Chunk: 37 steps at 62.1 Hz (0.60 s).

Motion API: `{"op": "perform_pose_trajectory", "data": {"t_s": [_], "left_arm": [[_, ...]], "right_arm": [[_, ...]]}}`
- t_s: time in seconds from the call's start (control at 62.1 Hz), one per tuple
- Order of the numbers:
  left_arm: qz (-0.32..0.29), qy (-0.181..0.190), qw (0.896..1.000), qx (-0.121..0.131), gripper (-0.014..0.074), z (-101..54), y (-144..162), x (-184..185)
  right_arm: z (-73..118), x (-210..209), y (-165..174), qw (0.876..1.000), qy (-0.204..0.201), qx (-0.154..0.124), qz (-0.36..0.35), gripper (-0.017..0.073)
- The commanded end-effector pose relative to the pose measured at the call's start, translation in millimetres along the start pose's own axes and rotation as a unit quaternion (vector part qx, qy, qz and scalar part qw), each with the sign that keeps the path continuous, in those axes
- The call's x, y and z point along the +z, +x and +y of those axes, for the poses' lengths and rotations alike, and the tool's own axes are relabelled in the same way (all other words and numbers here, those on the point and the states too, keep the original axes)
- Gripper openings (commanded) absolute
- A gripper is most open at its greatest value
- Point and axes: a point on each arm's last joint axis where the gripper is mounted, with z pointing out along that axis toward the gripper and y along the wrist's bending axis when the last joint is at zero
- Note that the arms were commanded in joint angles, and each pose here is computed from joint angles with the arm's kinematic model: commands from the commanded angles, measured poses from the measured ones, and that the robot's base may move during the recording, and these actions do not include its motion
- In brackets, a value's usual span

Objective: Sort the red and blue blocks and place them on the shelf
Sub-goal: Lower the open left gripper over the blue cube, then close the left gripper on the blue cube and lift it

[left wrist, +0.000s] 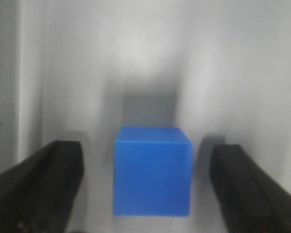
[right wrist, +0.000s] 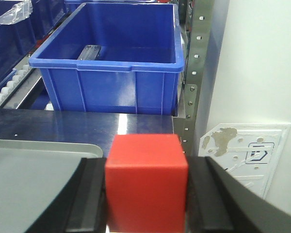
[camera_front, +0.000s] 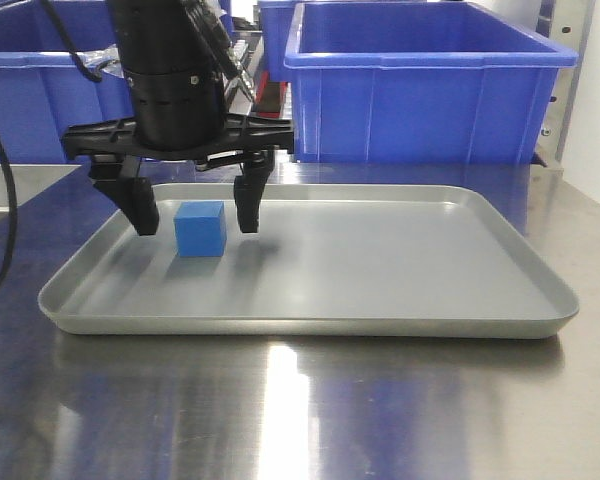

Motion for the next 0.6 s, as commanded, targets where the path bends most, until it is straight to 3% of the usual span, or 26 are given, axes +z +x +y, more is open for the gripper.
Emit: {"op": "perform_pose_trajectory", "data": {"t_s": [0.0, 0.258, 0.483, 0.58], "left_arm": [[-0.045, 0.028, 0.999, -0.005, 0.0447, -2.9, -9.0, -29.0], [-0.043, 0.026, 0.999, -0.005, 0.0117, -2.6, -8.7, -29.0], [-0.06, 0.038, 0.997, -0.006, 0.0124, 0.0, -9.7, -46.8], [-0.077, 0.05, 0.996, 0.009, 0.0124, 3.6, -9.4, -66.9]], "right_arm": [[0.2, -2.4, -16.4, 0.999, 0.002, -0.007, -0.054, 0.0089], [0.2, -2.4, -16.4, 0.999, 0.002, -0.007, -0.054, 0.0089], [0.2, -2.4, -16.4, 0.999, 0.002, -0.007, -0.054, 0.0089], [0.2, -2.4, -16.4, 0.999, 0.002, -0.007, -0.054, 0.0089]]}}
